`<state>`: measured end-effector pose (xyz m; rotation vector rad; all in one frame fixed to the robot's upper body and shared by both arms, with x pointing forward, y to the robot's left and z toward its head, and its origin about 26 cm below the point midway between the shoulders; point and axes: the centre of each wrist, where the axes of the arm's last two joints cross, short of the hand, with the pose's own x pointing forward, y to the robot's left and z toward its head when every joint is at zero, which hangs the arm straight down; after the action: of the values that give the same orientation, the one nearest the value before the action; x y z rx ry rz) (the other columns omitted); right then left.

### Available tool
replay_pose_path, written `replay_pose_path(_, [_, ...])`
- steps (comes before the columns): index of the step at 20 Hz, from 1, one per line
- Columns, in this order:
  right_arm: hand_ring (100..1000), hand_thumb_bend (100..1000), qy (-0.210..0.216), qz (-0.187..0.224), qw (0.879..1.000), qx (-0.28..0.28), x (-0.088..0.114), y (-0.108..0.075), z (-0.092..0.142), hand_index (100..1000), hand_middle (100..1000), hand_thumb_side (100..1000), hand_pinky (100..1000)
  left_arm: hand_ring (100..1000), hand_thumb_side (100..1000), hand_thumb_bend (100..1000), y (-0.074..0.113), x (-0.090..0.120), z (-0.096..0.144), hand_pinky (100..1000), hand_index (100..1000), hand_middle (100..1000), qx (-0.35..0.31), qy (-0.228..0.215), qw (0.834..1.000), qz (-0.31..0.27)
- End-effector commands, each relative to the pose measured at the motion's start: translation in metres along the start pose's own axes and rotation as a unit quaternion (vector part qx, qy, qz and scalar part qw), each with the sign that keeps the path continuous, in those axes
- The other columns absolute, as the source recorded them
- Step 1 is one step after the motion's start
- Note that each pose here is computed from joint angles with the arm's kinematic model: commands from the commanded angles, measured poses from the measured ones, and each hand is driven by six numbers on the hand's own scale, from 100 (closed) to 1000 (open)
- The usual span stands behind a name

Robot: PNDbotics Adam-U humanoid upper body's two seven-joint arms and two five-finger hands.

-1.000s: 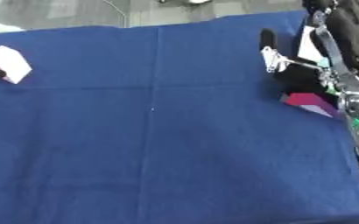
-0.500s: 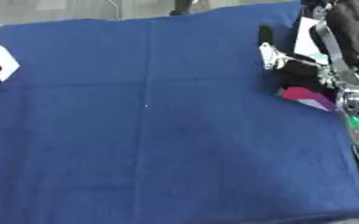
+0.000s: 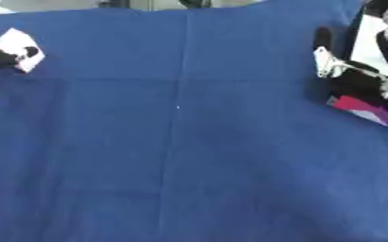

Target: Pick up the objects with one hand, pass them to the other hand, and then place them into the box on the other side of the table.

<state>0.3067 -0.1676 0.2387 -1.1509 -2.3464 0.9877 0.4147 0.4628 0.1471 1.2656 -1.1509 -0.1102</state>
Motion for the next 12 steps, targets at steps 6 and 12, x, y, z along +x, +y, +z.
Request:
replay_pose_path(6, [905, 100, -0.002, 0.000, 1.000, -0.023, 0.0060, -0.0068, -0.0058, 998, 799, 304, 642, 605, 427, 1000, 0.0185, 0.0185, -0.0063, 702, 794, 639, 0.030, -0.025, 0.999, 0.012])
replay_pose_path(12, [905, 100, -0.001, -0.003, 1.000, -0.022, 0.0072, -0.0058, -0.0056, 998, 795, 301, 641, 574, 397, 1000, 0.0127, 0.0229, -0.0038, 692, 758, 597, 0.024, -0.034, 0.999, 0.018])
